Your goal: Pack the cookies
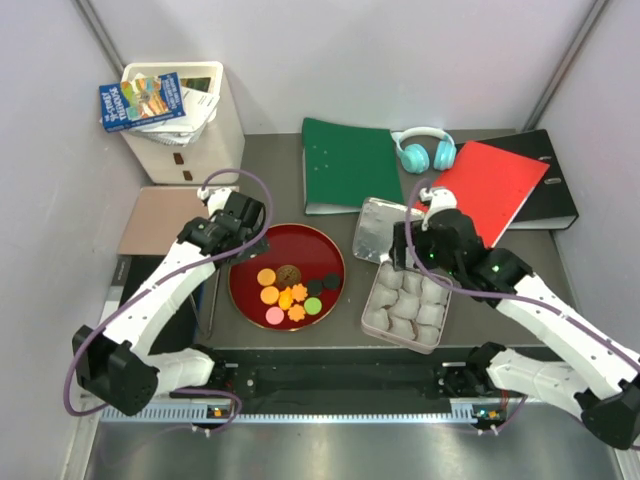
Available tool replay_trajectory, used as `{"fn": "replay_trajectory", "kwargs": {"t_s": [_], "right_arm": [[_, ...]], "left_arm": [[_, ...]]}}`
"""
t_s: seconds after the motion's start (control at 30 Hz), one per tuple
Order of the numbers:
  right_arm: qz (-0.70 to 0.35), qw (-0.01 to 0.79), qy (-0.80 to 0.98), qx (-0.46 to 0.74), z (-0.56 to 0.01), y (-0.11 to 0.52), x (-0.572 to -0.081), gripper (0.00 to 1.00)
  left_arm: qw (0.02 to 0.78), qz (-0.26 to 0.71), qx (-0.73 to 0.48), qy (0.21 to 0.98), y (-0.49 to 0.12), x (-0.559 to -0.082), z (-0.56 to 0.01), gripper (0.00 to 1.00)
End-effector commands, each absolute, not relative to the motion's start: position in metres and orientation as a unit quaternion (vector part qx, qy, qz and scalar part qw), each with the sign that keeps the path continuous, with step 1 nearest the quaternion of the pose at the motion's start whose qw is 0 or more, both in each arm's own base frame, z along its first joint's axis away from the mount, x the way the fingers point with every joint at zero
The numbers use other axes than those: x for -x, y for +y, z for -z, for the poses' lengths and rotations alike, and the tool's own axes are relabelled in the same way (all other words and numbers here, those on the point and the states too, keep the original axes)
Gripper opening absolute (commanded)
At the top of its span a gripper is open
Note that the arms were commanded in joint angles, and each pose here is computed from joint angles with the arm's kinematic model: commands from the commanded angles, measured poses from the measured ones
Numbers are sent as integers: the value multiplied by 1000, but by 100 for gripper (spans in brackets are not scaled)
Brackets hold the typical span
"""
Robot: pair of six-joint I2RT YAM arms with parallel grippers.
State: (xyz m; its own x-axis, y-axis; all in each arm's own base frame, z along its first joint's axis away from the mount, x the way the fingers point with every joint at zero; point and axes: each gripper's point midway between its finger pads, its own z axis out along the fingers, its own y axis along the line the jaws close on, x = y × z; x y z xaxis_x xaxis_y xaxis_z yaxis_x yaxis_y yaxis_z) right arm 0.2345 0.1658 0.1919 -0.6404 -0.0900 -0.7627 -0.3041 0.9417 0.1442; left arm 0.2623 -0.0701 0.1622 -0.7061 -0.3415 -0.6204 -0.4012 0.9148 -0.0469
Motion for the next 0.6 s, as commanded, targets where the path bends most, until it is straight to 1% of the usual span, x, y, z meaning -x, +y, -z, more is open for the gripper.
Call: {"fn": "replay_trajectory", "kwargs": {"t_s": [0.0,0.03,0.1,0.17,0.23,0.33,0.43,0.5,0.57], "right_arm": [[-123,456,881,35,-182,153,-257,99],[-168,434,883,65,-182,169,-246,99],[-219,443,863,103,-187,186,-240,99],[-242,462,847,101,-199,188,-236,99],[-257,475,834,109,-206,191,-234,99],[-254,468,838,119,-205,190,-232,99],[-248,444,850,134,-197,192,-227,99],[-247,439,853,135,-194,192,-226,99],[-253,438,852,135,-195,193,-225,99]], "left_arm": [[355,-65,165,918,-63,-268,-192,99],[365,-55,148,917,-63,-267,-198,99],[380,-54,153,910,-56,-263,-200,99],[356,-72,188,913,-39,-254,-187,99],[300,-108,230,919,-13,-235,-166,99],[258,-135,273,917,15,-215,-149,99],[253,-132,284,915,18,-210,-141,99],[241,-127,280,920,15,-209,-137,99],[249,-119,274,921,13,-214,-140,99]]}}
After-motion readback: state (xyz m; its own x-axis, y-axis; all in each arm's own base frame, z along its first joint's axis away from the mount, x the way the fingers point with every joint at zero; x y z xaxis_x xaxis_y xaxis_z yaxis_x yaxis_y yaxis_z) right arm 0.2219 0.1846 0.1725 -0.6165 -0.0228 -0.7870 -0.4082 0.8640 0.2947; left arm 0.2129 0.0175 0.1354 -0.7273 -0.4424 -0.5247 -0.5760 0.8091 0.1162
